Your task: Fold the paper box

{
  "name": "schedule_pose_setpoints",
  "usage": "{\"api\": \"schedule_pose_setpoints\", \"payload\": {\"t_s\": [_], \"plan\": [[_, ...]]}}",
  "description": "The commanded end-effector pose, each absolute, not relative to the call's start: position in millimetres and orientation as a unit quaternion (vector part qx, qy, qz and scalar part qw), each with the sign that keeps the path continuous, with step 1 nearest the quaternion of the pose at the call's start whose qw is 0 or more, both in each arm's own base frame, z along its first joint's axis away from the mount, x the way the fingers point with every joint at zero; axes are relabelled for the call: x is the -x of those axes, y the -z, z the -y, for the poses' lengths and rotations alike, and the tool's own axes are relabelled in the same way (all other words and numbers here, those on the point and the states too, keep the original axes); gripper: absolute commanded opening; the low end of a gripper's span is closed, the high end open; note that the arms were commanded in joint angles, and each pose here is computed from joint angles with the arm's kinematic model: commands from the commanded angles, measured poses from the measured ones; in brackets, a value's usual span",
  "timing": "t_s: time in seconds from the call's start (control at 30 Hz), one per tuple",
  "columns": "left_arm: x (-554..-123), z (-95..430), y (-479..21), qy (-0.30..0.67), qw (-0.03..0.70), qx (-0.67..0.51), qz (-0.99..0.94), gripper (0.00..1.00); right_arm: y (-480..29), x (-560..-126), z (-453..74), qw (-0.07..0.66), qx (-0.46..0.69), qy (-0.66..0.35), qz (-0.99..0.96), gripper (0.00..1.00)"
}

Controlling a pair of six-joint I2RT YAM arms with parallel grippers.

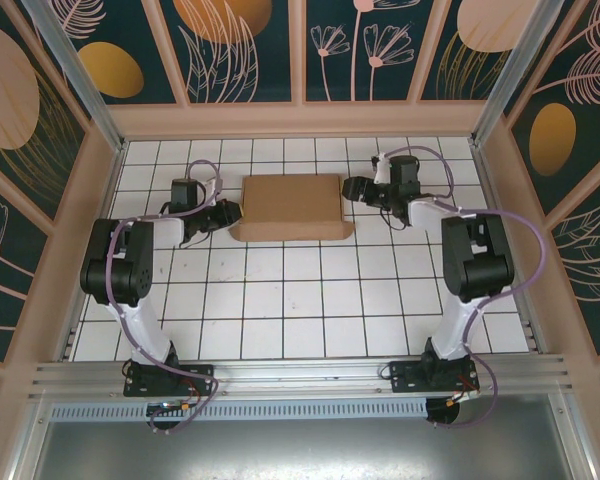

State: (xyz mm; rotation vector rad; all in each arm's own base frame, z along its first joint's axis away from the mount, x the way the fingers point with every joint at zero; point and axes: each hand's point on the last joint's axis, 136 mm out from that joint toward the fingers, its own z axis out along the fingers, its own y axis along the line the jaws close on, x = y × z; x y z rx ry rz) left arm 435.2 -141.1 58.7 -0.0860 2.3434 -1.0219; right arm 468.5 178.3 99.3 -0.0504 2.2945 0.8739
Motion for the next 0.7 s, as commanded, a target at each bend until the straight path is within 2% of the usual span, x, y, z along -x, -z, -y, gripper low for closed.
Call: {"api": "schedule_pose_setpoints", "payload": {"t_s": [0.0,0.2,0.37,0.57,0.67], "plan": [[-420,127,-18,0.373,0.233,0.067,-0.896,0.12,-78,-457,-193,0.252,0.0,-0.382,-0.889,0.77],[-417,126,-15,0.377,0.225,0.07,-0.896,0.11,-51,-453,-202,0.192,-0.02,-0.413,-0.89,0.82],[-416,124,-12,0.376,0.222,0.072,-0.897,0.1,-51,-439,-219,0.16,-0.022,-0.477,-0.864,0.83],[-417,125,-13,0.379,0.222,0.071,-0.895,0.09,-60,-418,-236,0.138,-0.028,-0.535,-0.833,0.8],[-418,127,-17,0.387,0.226,0.071,-0.891,0.08,-57,-414,-239,0.131,-0.037,-0.538,-0.832,0.75]]}}
